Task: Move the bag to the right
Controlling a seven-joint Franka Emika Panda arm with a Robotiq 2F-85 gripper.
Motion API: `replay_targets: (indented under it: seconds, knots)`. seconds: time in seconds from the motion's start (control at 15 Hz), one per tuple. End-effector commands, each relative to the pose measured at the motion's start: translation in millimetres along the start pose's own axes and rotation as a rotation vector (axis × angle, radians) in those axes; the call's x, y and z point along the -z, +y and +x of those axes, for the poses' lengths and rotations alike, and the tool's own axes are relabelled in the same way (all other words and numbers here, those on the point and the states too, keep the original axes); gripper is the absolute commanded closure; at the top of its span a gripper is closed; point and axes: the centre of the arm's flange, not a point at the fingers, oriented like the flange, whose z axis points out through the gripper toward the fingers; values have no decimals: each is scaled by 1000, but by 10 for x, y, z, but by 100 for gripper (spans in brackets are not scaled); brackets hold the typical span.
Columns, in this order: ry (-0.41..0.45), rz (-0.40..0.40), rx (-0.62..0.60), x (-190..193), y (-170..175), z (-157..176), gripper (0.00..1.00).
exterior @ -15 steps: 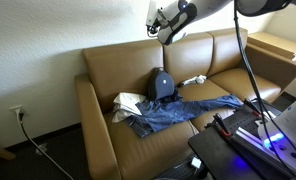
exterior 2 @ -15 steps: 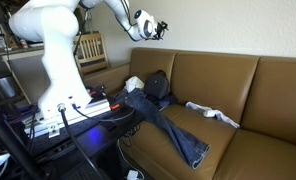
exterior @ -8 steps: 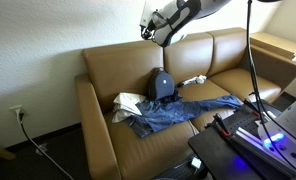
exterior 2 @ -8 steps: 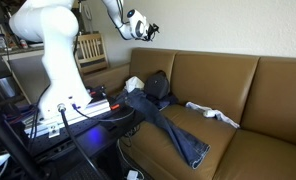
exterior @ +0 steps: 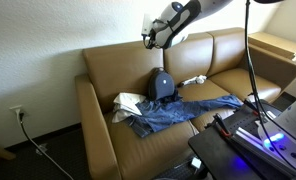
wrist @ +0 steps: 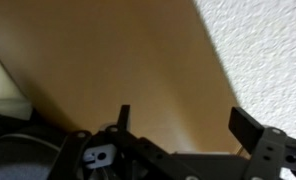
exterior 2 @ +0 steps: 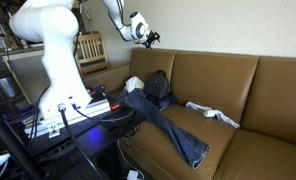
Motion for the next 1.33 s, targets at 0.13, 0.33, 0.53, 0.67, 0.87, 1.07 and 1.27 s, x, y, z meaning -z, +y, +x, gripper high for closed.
replay_targets:
  seconds: [0.13, 0.33, 0.53, 0.67, 0.87, 1.07, 1.27]
  knots:
    - [223, -222, 42, -29, 186, 409, 0]
    - [328, -357, 75, -230, 465, 776, 0]
    - [341, -353, 95, -314, 547, 801, 0]
    - [376, -371, 134, -415, 681, 971, 0]
    - [377, -295, 200, -759, 762, 1088, 0]
    - [344, -218, 220, -992, 770, 1191, 0]
    - [305, -129, 227, -1186, 768, 1272, 0]
